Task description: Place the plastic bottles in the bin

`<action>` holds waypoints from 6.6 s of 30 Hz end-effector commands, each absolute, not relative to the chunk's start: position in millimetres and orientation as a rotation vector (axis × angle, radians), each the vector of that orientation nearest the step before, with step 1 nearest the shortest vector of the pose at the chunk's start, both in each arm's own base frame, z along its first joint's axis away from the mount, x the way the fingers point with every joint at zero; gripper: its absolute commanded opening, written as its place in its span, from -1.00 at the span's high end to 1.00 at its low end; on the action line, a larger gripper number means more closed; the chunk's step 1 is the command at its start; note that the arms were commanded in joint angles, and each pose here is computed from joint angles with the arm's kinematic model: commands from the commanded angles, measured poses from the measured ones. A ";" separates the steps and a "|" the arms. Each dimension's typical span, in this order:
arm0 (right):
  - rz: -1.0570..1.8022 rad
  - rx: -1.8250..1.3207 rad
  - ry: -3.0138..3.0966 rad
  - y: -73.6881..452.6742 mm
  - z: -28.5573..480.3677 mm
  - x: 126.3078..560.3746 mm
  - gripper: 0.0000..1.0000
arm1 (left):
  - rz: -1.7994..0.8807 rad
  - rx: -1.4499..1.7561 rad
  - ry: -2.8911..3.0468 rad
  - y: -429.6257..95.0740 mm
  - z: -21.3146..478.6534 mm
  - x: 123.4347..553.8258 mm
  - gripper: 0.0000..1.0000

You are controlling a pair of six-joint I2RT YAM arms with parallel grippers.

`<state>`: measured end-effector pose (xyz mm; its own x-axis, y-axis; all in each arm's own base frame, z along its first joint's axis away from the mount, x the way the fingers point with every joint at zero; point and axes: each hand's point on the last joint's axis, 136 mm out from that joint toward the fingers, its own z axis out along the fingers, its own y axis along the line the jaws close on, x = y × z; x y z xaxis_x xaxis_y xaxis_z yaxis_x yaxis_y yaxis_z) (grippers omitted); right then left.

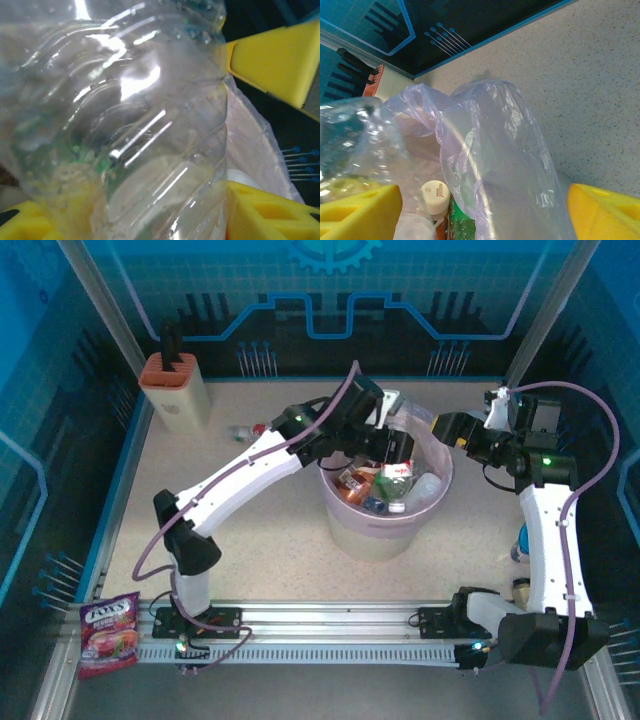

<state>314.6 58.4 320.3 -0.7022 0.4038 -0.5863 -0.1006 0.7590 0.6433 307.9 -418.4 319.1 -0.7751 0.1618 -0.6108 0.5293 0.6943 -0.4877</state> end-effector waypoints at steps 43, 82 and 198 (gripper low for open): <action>0.866 0.144 2.189 76.6 334.7 305.8 -0.75 | -0.560 0.387 2.107 -428.5 340.8 396.3 -0.46; 0.881 0.164 2.183 72.6 331.2 323.5 -0.75 | -0.630 -0.519 2.097 -154.2 313.7 427.8 -0.87; 0.752 0.159 2.212 63.6 326.4 309.2 -0.75 | -0.705 0.405 2.273 -334.9 341.3 294.6 0.12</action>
<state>313.3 62.7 317.5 -0.7008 0.3635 -0.6138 -0.1005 0.8016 0.5894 301.7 -340.0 355.3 -0.6843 0.0400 -0.7281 0.4755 0.7814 -0.4040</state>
